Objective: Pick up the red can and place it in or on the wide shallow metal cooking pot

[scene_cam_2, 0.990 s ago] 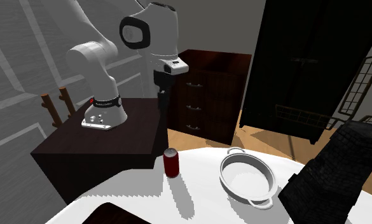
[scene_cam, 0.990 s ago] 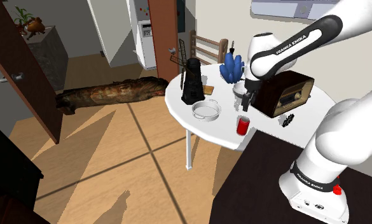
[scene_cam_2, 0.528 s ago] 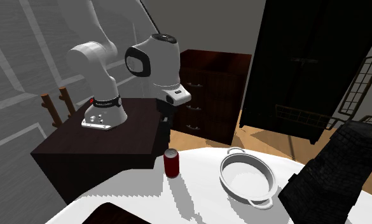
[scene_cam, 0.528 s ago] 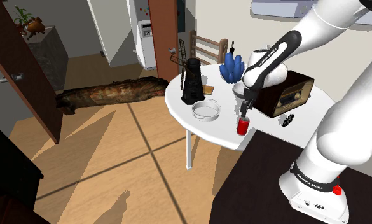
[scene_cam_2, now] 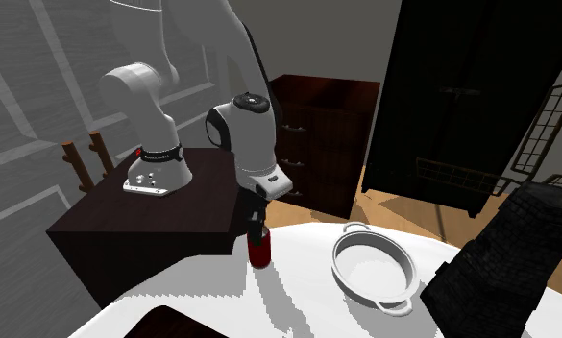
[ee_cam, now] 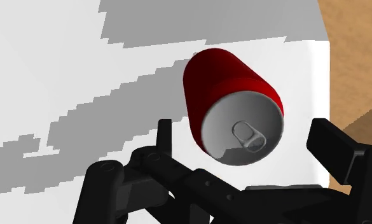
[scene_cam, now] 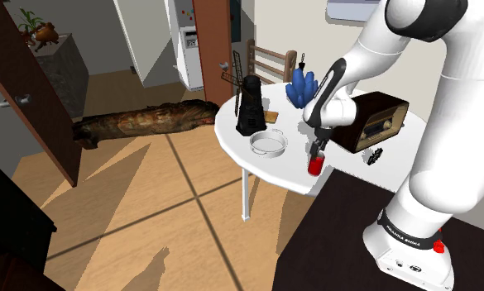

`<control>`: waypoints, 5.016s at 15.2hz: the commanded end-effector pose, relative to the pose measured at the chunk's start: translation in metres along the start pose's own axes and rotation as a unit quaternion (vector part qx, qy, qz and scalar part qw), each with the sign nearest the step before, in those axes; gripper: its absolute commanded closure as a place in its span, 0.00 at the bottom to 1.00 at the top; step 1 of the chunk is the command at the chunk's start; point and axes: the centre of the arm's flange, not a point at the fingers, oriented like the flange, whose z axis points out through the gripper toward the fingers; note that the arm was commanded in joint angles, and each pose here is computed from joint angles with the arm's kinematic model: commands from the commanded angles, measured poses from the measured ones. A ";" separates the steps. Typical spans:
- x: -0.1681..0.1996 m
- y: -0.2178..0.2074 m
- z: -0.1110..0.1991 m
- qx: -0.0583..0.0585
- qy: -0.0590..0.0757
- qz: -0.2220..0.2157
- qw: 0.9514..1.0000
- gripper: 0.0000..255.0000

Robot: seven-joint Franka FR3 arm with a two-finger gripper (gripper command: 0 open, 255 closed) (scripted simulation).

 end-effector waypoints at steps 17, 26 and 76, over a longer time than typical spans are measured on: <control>-0.001 0.001 0.030 0.000 0.000 0.000 1.000 1.00; -0.001 0.001 0.009 0.000 0.000 0.001 1.000 1.00; 0.299 0.023 -0.072 0.000 0.000 0.001 1.000 1.00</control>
